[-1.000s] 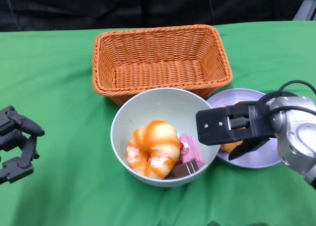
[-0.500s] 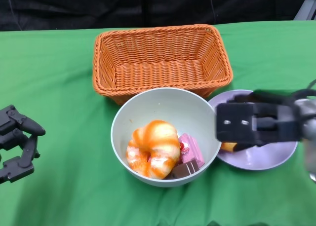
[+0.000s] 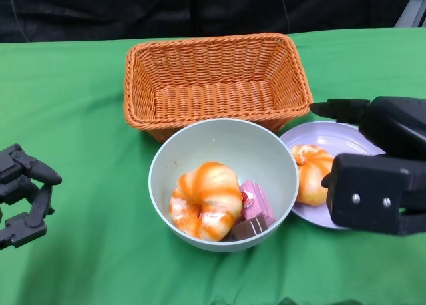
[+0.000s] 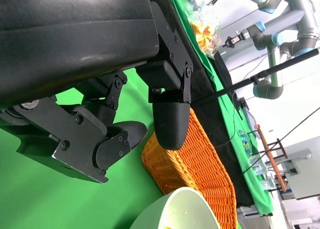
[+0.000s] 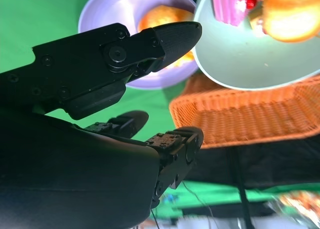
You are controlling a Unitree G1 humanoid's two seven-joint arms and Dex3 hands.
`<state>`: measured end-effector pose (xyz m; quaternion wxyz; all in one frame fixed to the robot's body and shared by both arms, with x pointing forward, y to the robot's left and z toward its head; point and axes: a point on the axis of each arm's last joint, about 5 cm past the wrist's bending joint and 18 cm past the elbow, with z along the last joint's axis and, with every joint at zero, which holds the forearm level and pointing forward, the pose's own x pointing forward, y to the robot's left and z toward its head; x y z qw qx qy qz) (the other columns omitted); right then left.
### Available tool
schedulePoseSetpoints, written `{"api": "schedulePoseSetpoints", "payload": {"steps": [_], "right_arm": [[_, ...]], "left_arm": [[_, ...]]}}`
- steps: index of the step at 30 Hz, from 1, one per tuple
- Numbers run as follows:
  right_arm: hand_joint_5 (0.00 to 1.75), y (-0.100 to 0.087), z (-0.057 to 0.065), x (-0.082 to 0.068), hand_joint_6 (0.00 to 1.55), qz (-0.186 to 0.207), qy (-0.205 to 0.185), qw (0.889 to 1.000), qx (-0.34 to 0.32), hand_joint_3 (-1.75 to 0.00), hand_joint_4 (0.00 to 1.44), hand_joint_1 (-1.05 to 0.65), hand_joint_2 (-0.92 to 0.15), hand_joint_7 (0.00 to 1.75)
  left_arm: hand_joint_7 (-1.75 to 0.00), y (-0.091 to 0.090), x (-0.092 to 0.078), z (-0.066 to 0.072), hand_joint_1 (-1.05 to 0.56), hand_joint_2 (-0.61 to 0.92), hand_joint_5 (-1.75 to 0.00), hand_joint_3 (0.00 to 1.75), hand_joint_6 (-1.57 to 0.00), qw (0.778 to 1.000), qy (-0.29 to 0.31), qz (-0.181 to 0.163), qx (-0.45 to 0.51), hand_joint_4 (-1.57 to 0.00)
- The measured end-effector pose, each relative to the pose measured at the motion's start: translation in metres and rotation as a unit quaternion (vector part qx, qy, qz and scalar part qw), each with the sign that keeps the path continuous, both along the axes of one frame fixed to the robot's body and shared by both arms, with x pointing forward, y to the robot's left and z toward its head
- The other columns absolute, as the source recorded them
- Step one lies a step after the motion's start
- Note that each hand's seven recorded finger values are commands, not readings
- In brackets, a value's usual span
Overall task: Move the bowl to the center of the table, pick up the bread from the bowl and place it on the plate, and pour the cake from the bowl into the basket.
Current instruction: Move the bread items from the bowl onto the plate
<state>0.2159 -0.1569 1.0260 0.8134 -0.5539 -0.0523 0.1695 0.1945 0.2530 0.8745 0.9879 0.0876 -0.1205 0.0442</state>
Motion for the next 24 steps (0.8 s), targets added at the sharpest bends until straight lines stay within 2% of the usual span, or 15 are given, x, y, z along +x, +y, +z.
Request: {"api": "schedulePoseSetpoints", "payload": {"steps": [2, 4, 6, 16, 18, 22, 24], "right_arm": [[0.1, 0.0, -0.003, -0.005, 0.49, -0.001, -0.025, 1.0, 0.016, -0.04, 0.63, -0.68, -0.92, 0.04], [0.09, 0.005, -0.005, -0.013, 0.51, 0.016, -0.061, 0.997, 0.043, -0.04, 0.65, -0.67, -0.92, 0.03], [0.09, 0.007, -0.005, -0.016, 0.51, 0.027, -0.08, 0.995, 0.055, -0.04, 0.65, -0.67, -0.92, 0.03], [0.07, 0.005, -0.004, -0.017, 0.52, 0.023, -0.091, 0.994, 0.059, -0.03, 0.66, -0.67, -0.92, 0.02], [0.06, 0.008, -0.007, -0.015, 0.53, 0.044, -0.102, 0.992, 0.066, -0.03, 0.66, -0.67, -0.92, 0.02], [0.04, 0.024, -0.02, -0.01, 0.55, 0.135, -0.114, 0.98, 0.091, -0.01, 0.66, -0.69, -0.9, 0.02], [0.03, 0.025, -0.023, -0.009, 0.55, 0.147, -0.114, 0.978, 0.093, -0.01, 0.67, -0.69, -0.9, 0.01]], "left_arm": [[-1.36, 0.0, 0.0, 0.0, -0.02, 0.61, -1.69, 1.01, -0.72, 1.0, -0.001, 0.0, 0.0, -0.74], [-1.36, 0.0, 0.0, 0.0, -0.02, 0.61, -1.69, 1.01, -0.72, 1.0, -0.001, -0.001, -0.001, -0.75], [-1.36, -0.001, 0.0, 0.0, -0.02, 0.61, -1.68, 1.01, -0.72, 1.0, -0.001, -0.002, -0.003, -0.75], [-1.35, -0.002, 0.0, -0.001, -0.02, 0.62, -1.67, 0.99, -0.72, 1.0, -0.001, -0.001, -0.006, -0.76], [-1.33, -0.002, 0.0, -0.001, -0.04, 0.65, -1.64, 0.92, -0.73, 1.0, -0.002, -0.003, -0.003, -0.77], [-1.31, -0.005, 0.0, -0.001, -0.03, 0.66, -1.62, 0.9, -0.74, 1.0, -0.003, -0.008, 0.016, -0.78], [-1.3, -0.006, 0.0, -0.001, -0.03, 0.66, -1.62, 0.89, -0.74, 1.0, -0.005, -0.005, 0.018, -0.78]]}}
